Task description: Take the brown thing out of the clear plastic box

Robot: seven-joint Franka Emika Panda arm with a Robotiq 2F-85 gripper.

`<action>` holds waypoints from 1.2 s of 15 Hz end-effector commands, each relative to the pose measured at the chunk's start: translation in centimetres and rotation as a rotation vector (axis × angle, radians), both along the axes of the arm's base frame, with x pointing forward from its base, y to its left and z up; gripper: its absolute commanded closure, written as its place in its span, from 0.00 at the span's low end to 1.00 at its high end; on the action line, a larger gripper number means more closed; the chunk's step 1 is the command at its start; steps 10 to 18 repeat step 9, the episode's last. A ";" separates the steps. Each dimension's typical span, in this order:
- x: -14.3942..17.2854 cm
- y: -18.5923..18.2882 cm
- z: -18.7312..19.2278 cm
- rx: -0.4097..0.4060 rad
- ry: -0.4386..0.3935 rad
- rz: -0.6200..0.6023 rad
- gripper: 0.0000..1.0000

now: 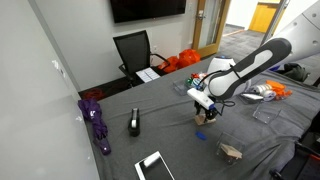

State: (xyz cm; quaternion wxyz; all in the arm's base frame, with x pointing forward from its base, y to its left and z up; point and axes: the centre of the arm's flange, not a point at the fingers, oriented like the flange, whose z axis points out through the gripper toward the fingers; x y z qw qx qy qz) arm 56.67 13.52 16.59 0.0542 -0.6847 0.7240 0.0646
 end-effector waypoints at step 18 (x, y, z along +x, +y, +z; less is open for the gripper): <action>-1.3 1.5 1.9 0.057 0.045 0.079 0.00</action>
